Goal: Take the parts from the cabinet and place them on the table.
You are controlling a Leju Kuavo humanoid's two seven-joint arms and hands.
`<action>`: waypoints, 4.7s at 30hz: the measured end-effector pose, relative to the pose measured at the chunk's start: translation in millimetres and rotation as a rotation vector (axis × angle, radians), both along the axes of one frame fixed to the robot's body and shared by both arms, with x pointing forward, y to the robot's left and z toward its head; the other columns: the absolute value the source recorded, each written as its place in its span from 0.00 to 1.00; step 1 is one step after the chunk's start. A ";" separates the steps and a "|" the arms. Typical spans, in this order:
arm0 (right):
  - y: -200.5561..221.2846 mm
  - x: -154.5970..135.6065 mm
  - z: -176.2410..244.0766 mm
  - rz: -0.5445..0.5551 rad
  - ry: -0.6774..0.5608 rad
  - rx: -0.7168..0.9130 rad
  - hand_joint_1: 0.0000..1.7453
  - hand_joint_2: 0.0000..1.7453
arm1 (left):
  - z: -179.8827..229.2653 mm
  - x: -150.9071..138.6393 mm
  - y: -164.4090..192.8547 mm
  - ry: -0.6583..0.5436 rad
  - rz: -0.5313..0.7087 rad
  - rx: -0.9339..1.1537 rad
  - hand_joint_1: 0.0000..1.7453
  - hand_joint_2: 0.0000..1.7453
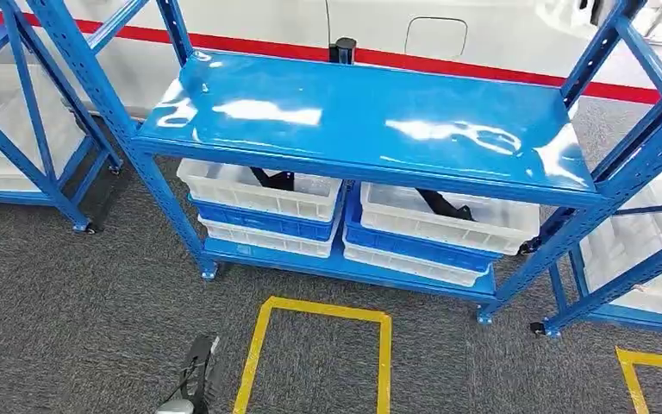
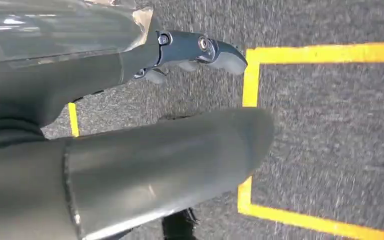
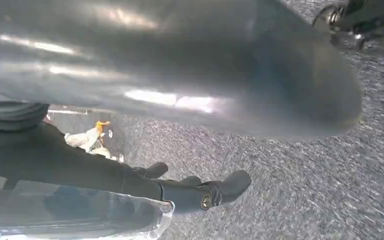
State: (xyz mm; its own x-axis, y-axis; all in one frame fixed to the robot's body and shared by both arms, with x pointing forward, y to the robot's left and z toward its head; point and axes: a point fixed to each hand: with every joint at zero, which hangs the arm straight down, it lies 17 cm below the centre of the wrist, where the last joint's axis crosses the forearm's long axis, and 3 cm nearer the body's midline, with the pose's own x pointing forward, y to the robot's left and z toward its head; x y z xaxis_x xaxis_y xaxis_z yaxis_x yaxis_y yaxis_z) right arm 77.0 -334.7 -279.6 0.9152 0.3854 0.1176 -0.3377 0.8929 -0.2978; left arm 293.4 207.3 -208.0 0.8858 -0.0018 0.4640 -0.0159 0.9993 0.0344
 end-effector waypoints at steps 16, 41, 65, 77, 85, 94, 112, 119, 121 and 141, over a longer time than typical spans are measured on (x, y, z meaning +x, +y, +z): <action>-1.5 -0.4 0.0 0.006 0.001 -0.003 0.00 0.00 | -2.1 -3.3 2.9 0.007 0.008 0.008 0.00 0.00; -2.1 3.5 0.6 -0.009 -0.008 -0.002 0.00 0.00 | 0.9 3.0 5.8 -0.026 -0.023 0.046 0.00 0.00; -9.8 4.5 1.5 0.000 -0.009 -0.031 0.00 0.00 | -0.4 0.3 5.1 -0.011 -0.058 0.078 0.00 0.00; -12.0 5.5 2.0 -0.002 -0.014 -0.043 0.00 1.00 | -0.5 0.2 5.3 -0.010 -0.052 0.074 0.00 1.00; 0.8 -14.2 -1.8 -0.074 0.017 0.027 0.00 0.00 | -25.4 -54.1 12.3 0.069 -0.079 0.055 0.00 0.00; 24.0 -26.8 -2.8 -0.202 -0.007 0.138 0.00 0.00 | -54.0 -144.6 25.7 0.164 -0.071 0.012 0.00 0.00; 64.8 -31.7 2.6 -0.367 -0.059 0.310 0.00 0.00 | -68.3 -246.6 49.3 0.247 -0.025 -0.039 0.00 0.00; 66.1 -31.5 2.9 -0.356 -0.061 0.311 0.00 1.00 | -68.0 -245.4 50.0 0.244 -0.025 -0.038 0.00 1.00; 65.9 -26.6 3.1 -0.320 -0.064 0.303 0.00 1.00 | -66.5 -229.6 50.3 0.223 -0.028 -0.033 0.00 1.00; 53.7 14.1 1.9 0.123 -0.023 0.100 0.00 0.00 | -27.9 -68.8 42.5 0.039 -0.163 0.105 0.00 0.00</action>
